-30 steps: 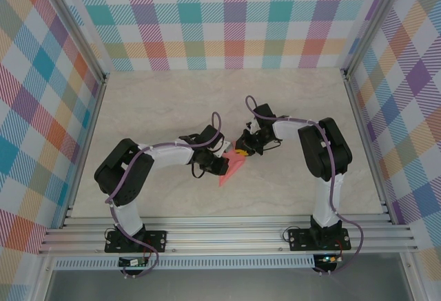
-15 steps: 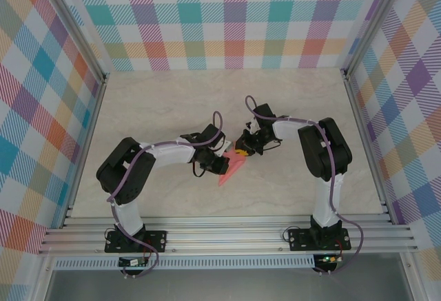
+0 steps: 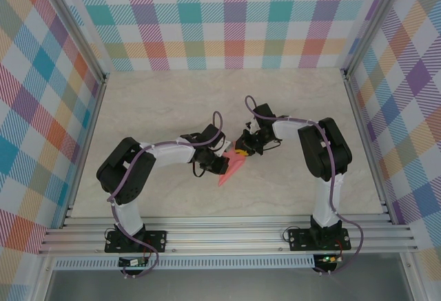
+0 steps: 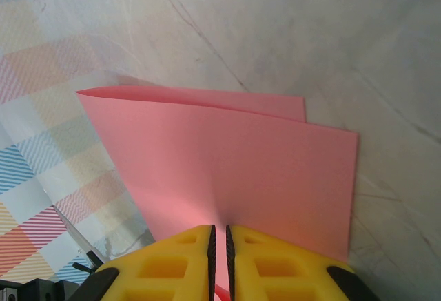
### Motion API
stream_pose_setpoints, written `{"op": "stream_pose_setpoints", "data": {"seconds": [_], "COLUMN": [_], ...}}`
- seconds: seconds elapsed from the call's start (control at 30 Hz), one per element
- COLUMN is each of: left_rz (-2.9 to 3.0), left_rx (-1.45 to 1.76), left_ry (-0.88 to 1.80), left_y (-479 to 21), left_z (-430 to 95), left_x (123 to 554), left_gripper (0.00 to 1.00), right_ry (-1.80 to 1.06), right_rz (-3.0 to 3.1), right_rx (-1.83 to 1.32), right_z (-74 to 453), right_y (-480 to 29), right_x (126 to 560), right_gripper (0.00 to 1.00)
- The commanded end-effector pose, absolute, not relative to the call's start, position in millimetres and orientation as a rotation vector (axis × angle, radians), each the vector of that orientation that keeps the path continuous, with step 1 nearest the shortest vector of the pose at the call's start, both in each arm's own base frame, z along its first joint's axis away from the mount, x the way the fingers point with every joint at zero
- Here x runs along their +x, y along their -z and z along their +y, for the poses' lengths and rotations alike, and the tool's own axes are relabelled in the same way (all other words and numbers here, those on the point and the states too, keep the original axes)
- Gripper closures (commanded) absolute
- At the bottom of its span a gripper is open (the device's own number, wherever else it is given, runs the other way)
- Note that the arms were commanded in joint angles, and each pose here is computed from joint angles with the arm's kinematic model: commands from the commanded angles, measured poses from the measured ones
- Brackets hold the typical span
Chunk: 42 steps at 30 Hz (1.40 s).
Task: Fold a paper plane with a square sheet of paper (pick it up from the middle)
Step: Third fold the triangle at the center of the table.
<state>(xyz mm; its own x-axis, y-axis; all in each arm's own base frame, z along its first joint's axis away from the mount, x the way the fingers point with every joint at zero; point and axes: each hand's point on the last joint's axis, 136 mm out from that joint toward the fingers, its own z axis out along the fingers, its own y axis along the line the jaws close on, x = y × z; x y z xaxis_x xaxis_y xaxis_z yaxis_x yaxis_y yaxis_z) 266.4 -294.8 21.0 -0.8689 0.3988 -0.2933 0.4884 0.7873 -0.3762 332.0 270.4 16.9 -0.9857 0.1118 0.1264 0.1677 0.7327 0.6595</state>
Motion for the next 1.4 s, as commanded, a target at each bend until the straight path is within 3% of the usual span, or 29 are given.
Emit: {"op": "stream_pose_setpoints", "data": {"seconds": [0.0,1.37], "left_rz": [2.829,2.76], "left_rx": [0.652,0.555], "left_ry": [0.609,0.708], "left_y": [-11.1,-20.9], "left_z": [-283.3,-288.5], "left_x": [268.2,269.2], "left_gripper": [1.0,1.0], "right_ry": [0.938,0.903], "right_rz": [-2.85,-2.855], "right_rx": [-0.272,-0.288], "right_z": [258.4,255.1], "right_y": [11.7,16.6], "right_x": [320.4,319.2], "right_gripper": [0.84,0.84]}}
